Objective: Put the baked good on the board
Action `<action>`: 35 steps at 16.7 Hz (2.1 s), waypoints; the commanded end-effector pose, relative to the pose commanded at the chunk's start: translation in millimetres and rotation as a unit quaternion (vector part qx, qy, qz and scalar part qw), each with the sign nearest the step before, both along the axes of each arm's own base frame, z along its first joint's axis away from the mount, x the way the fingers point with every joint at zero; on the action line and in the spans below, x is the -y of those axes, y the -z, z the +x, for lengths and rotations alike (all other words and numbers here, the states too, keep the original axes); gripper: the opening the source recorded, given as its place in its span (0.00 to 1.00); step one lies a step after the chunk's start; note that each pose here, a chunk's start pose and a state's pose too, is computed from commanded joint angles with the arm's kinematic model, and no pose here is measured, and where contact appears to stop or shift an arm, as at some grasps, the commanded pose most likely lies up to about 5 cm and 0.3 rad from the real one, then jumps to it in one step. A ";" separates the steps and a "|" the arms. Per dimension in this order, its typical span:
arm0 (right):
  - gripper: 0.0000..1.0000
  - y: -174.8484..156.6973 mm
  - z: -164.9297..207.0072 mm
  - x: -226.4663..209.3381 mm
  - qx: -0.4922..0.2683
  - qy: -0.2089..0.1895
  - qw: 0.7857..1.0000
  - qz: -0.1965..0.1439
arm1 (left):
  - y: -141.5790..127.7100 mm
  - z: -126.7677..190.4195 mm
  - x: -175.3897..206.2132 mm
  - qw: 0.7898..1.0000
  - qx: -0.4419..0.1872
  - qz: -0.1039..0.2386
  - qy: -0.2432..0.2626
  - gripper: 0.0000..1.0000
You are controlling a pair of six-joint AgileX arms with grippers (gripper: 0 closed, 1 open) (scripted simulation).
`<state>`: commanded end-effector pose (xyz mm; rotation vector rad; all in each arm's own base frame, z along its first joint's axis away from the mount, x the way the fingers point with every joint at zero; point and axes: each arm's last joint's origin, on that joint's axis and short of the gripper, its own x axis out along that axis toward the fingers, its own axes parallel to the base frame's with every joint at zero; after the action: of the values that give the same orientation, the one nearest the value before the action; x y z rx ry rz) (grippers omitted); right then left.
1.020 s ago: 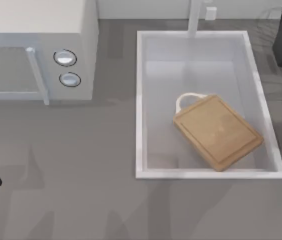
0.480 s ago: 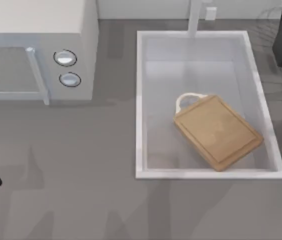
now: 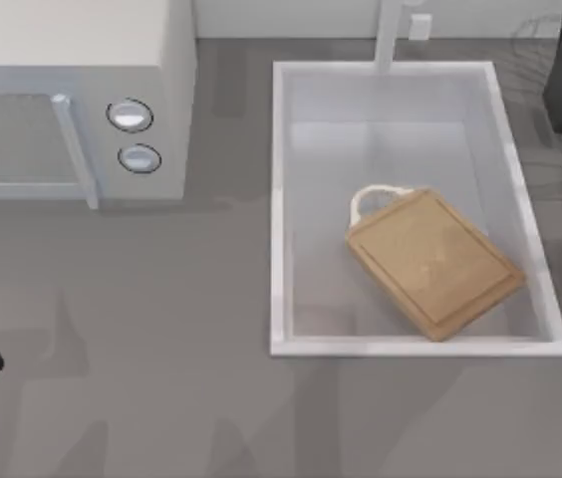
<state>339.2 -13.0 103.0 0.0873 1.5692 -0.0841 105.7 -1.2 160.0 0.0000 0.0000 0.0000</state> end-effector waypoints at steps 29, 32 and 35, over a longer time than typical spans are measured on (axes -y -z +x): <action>0.00 -93.1 61.8 -103.0 -0.011 -0.441 0.898 0.004 | 0.0 0.0 0.0 1.000 0.000 0.000 0.000 1.00; 0.00 -84.6 71.1 -148.1 -0.012 -0.595 0.804 0.007 | 0.0 0.0 0.0 1.000 0.000 0.000 0.000 1.00; 0.00 -81.2 73.2 -185.6 -0.004 -0.693 0.721 0.006 | 0.0 0.0 0.0 1.000 0.000 0.000 0.000 1.00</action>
<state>412.4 172.7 184.2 -1.0903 1.2865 1.1119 105.7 -1.2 160.0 0.0000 0.0000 0.0000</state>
